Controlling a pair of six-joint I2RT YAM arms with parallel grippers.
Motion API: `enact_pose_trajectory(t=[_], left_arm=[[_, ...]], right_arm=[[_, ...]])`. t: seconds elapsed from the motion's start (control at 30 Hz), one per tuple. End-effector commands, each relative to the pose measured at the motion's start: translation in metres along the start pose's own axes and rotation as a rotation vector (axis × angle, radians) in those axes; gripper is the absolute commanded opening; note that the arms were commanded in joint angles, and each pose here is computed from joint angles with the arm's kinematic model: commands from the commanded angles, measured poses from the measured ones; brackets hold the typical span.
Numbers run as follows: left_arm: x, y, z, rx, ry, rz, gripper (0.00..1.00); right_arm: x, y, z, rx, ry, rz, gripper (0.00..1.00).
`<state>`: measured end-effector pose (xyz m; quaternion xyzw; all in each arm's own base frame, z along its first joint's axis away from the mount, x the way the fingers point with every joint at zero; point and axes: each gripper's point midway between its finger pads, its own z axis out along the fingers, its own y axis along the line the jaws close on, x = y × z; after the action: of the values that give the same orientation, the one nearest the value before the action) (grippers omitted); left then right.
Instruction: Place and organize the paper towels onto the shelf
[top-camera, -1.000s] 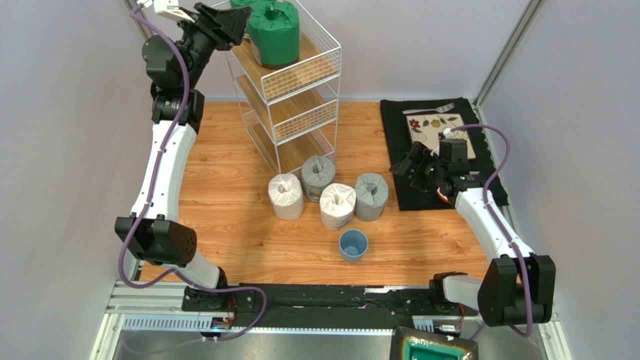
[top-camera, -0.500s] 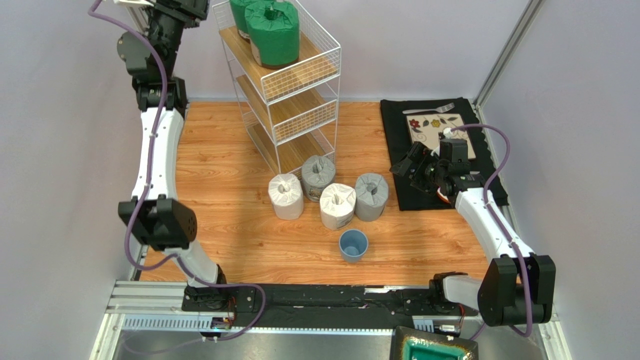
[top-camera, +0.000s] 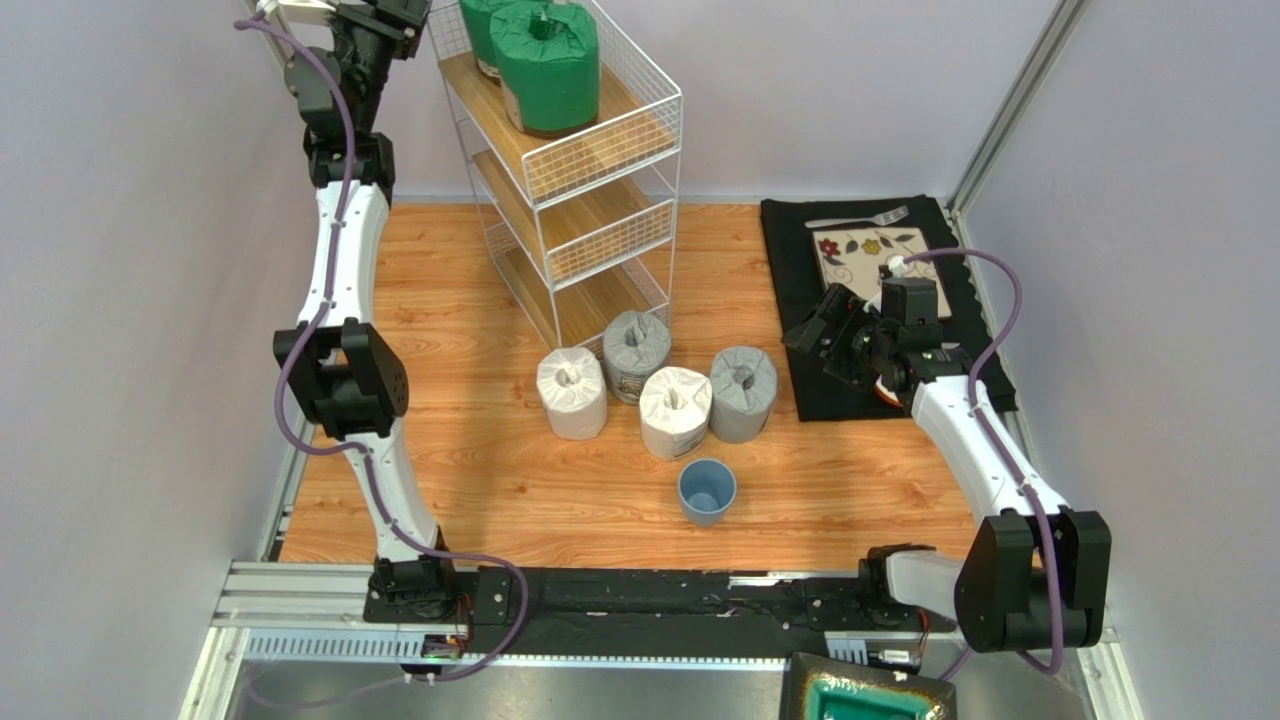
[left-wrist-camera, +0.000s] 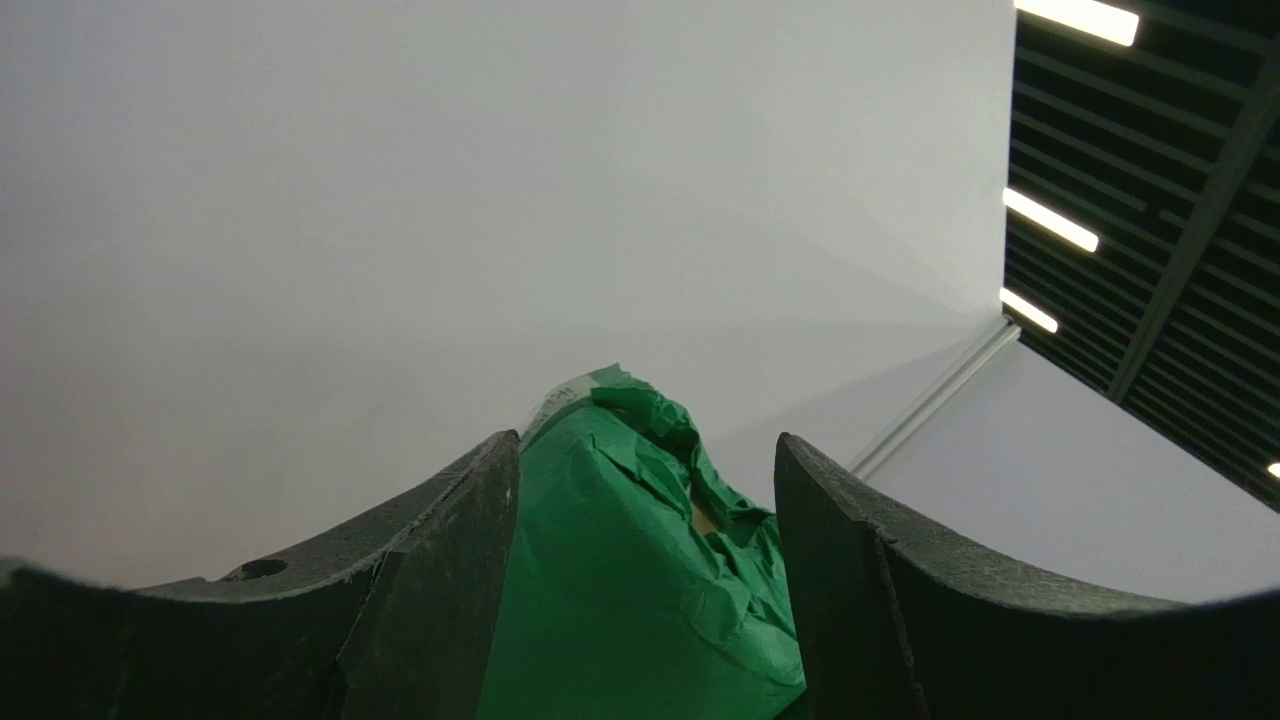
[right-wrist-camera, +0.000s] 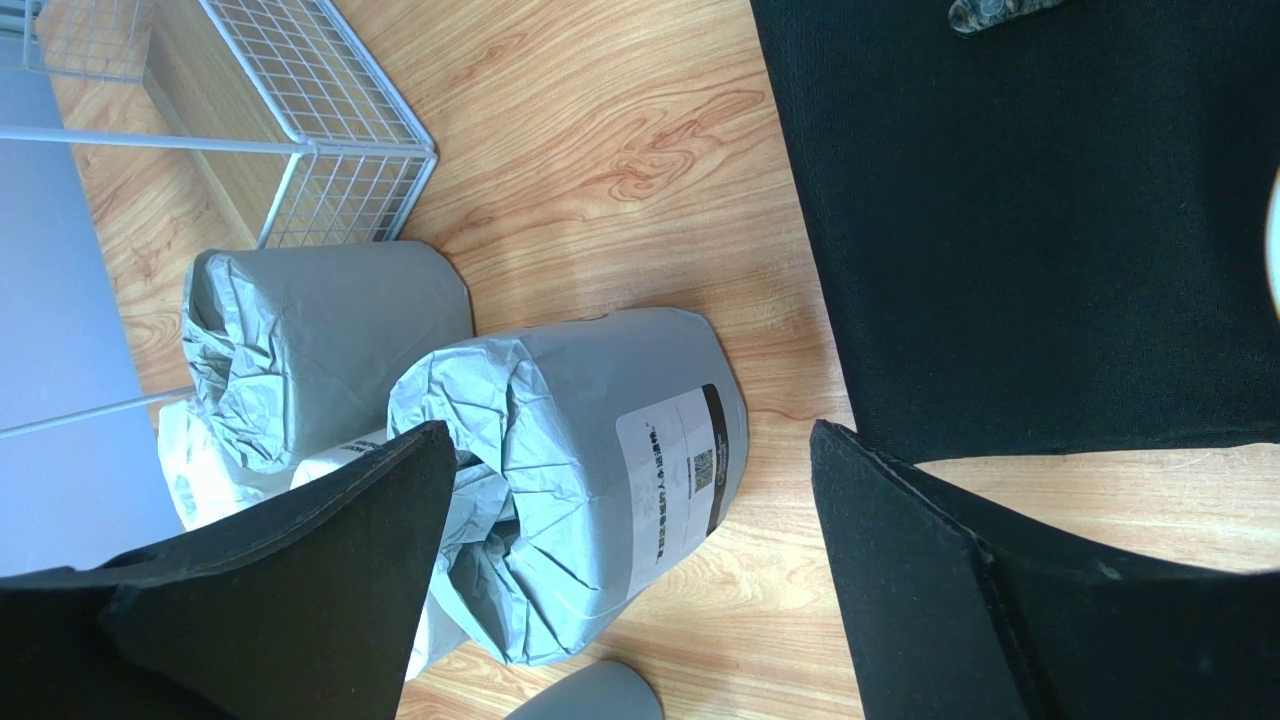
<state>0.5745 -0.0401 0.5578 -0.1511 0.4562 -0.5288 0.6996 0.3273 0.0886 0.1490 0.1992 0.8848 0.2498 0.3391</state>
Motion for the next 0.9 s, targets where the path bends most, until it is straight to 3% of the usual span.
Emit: enact_pose_trajectory(t=[0.0,0.57,0.87], left_arm=[[-0.015,-0.051,-0.004,0.123,-0.016,0.014,0.71],[-0.030,-0.109,-0.023,0.181,-0.049,0.127,0.72],[-0.023,-0.100,-0.016,0.113,-0.078,0.114,0.72]], right_arm=[[-0.006,0.003,-0.004,-0.011,-0.024,-0.015,0.92],[-0.003,0.000,-0.004,-0.007,-0.015,-0.017,0.92],[-0.001,-0.001,-0.004,-0.007,-0.016,-0.014,0.92]])
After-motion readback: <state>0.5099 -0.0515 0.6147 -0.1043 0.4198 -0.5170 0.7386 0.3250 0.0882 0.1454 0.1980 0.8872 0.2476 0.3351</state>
